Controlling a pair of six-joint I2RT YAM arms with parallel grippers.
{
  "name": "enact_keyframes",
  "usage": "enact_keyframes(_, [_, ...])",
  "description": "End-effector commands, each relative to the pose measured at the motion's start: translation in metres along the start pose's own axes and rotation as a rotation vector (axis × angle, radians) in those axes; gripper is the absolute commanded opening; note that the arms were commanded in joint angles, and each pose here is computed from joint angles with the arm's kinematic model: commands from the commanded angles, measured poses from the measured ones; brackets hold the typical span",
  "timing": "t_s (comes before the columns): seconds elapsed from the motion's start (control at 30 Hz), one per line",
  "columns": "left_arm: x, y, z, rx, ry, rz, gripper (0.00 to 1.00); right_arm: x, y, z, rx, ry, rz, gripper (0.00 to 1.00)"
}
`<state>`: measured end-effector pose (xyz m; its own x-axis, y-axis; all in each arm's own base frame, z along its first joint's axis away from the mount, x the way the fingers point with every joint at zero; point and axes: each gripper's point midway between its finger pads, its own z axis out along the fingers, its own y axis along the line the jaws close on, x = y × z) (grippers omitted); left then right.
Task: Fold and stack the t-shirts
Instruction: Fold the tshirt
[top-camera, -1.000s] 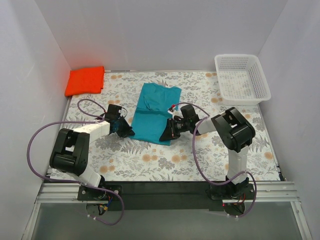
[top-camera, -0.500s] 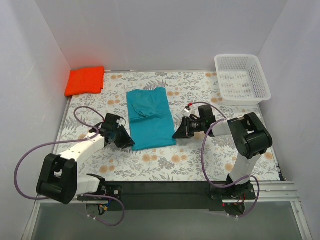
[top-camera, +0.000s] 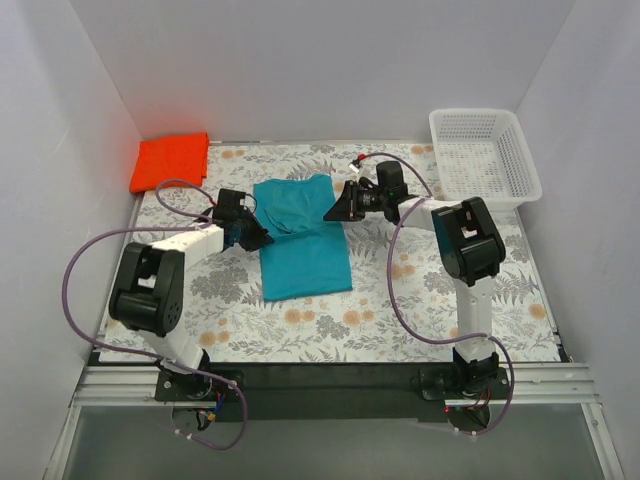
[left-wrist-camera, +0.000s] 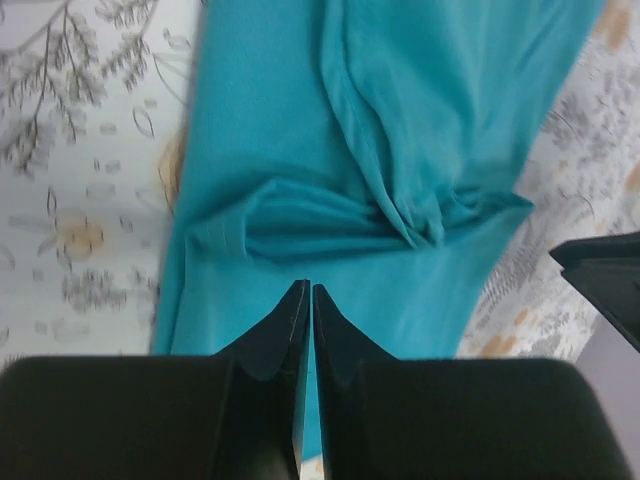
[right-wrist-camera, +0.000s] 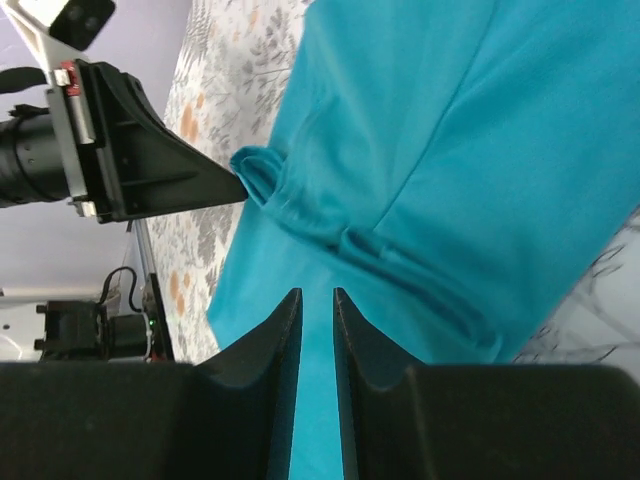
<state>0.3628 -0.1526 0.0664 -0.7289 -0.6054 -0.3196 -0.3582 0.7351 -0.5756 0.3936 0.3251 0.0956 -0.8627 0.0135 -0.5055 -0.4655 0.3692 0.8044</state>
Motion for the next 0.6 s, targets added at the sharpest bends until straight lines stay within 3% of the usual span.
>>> enact_keyframes(0.0, [-0.022,-0.002,0.024,0.003,-0.014,-0.018,0.02,-0.016,-0.017,0.013,0.009,-0.011,0.028,0.25])
enact_keyframes(0.23, [-0.030,0.028,0.047,-0.064,0.017,-0.118,0.02,0.002,-0.086,0.019,0.099,-0.004,0.147,0.25])
enact_keyframes(0.33, [-0.027,0.027,0.045,-0.053,0.031,-0.117,0.05,0.000,-0.093,0.010,0.113,-0.018,0.145,0.25])
enact_keyframes(0.43, [-0.033,0.021,0.033,-0.045,0.004,-0.121,0.13,-0.012,-0.081,-0.002,0.115,-0.045,0.114,0.25])
enact_keyframes(0.57, [-0.046,-0.006,-0.008,0.027,-0.057,-0.068,0.32,-0.027,-0.051,-0.021,0.133,-0.084,0.040,0.27])
